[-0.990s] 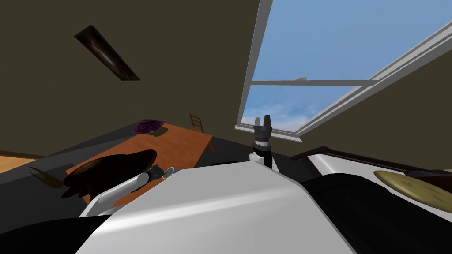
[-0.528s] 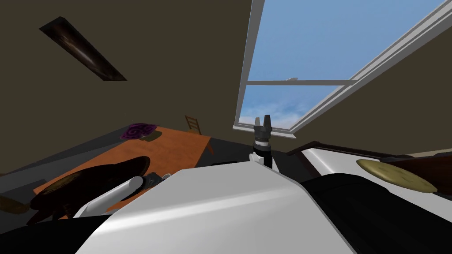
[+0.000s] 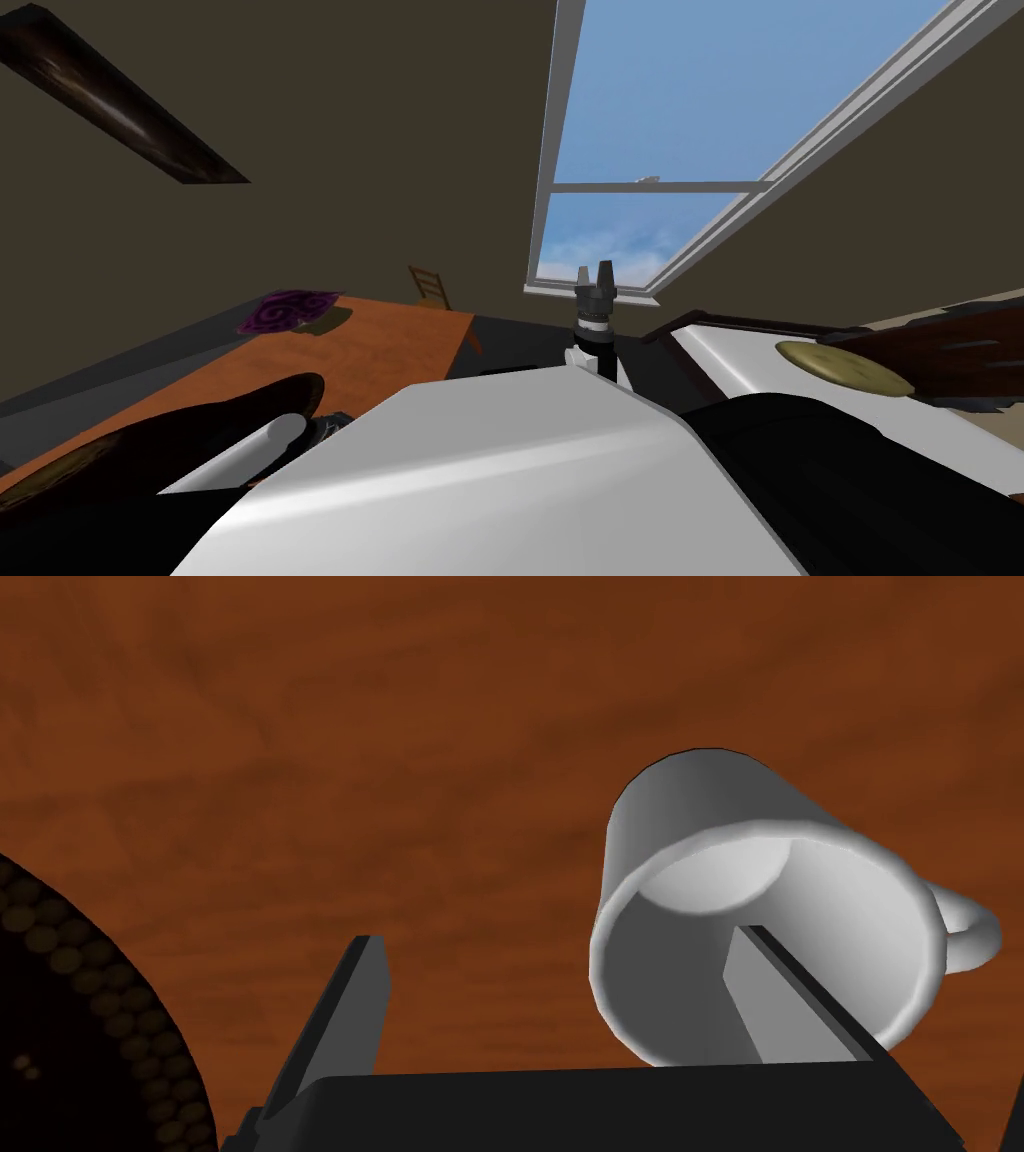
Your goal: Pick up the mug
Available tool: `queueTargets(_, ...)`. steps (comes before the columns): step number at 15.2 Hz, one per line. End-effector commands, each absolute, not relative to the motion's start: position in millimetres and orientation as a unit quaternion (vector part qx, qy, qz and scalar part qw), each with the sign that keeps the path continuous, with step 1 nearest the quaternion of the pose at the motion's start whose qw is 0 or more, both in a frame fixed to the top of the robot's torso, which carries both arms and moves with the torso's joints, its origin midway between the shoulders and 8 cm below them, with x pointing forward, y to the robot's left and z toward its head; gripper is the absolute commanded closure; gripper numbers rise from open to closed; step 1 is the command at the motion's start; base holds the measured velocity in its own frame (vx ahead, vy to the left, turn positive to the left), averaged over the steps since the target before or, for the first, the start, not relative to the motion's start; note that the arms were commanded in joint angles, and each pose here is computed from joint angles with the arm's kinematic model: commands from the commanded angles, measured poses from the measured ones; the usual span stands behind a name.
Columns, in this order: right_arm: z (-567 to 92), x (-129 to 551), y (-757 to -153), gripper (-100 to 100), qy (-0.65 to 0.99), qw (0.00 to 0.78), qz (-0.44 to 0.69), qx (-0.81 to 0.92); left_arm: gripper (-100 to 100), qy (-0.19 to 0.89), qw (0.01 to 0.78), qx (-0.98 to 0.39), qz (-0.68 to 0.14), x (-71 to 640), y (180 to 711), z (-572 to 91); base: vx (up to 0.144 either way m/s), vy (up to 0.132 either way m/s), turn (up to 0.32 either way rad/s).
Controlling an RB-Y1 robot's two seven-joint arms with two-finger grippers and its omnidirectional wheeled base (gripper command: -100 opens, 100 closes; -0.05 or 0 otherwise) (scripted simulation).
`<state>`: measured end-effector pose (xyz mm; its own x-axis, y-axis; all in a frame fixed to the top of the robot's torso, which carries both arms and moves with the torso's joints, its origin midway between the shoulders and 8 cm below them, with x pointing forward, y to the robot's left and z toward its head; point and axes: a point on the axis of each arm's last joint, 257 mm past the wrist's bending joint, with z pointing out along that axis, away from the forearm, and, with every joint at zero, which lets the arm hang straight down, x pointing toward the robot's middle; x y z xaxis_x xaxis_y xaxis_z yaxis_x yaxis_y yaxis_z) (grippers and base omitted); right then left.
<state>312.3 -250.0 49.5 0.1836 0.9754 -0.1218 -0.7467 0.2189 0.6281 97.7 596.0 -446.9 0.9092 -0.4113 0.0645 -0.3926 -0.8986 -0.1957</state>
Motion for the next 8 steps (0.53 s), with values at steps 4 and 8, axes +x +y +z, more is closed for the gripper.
queueTargets(4, 49.5, 312.3, -250.0, 0, 0.258, 0.737, 0.584, 0.221, -100, 0.168, 0.033, -0.985, -0.03, 63.6, 581.0, -454.8, 0.03, 0.037, -0.118)
queueTargets(8, 49.5, 312.3, -250.0, 0, 0.258, 0.737, 0.584, 0.221, -100, 0.135, -0.013, -0.991, -0.015, 38.3, 567.1, -458.6, 0.019, 0.045, -0.116)
